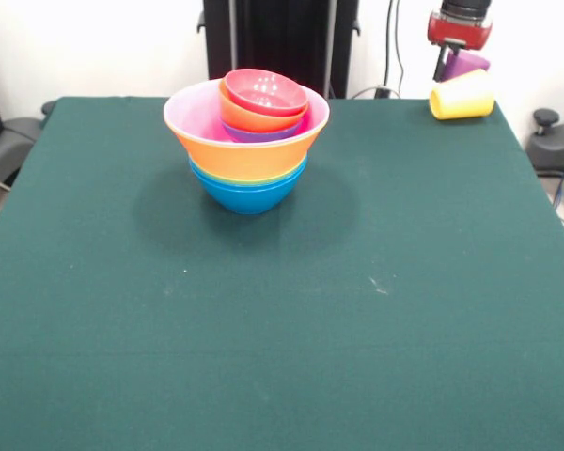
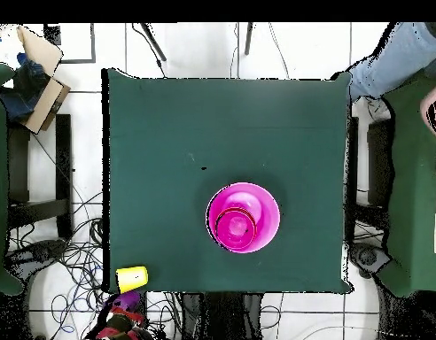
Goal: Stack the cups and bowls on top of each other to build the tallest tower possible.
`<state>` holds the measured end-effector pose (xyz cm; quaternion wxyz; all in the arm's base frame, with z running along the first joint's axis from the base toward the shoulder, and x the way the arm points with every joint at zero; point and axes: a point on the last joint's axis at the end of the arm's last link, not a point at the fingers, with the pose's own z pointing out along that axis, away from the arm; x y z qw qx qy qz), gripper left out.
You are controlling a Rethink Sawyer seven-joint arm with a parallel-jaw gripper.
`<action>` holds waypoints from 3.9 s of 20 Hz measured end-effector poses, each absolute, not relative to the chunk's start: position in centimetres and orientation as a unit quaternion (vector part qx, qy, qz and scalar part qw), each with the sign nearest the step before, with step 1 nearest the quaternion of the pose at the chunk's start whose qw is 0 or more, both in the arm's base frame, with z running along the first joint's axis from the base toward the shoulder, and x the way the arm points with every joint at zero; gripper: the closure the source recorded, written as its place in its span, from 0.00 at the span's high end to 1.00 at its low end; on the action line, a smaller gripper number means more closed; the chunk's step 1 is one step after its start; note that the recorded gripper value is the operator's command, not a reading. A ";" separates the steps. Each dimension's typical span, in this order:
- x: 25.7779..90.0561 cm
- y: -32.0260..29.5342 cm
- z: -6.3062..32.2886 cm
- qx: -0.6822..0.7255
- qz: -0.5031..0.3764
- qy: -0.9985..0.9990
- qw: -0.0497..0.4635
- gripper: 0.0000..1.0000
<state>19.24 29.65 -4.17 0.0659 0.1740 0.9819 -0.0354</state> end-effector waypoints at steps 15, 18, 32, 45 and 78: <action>20.0 30.1 -2.8 0.181 -0.043 0.981 0.049 0.00; 20.2 30.3 -2.3 0.184 -0.043 0.981 0.044 0.00; 22.4 30.7 -0.9 0.198 -0.031 0.978 0.053 0.00; 25.4 29.8 -1.0 0.220 -0.023 0.973 0.063 0.00; 31.7 29.5 -1.1 0.218 0.011 0.971 0.099 0.00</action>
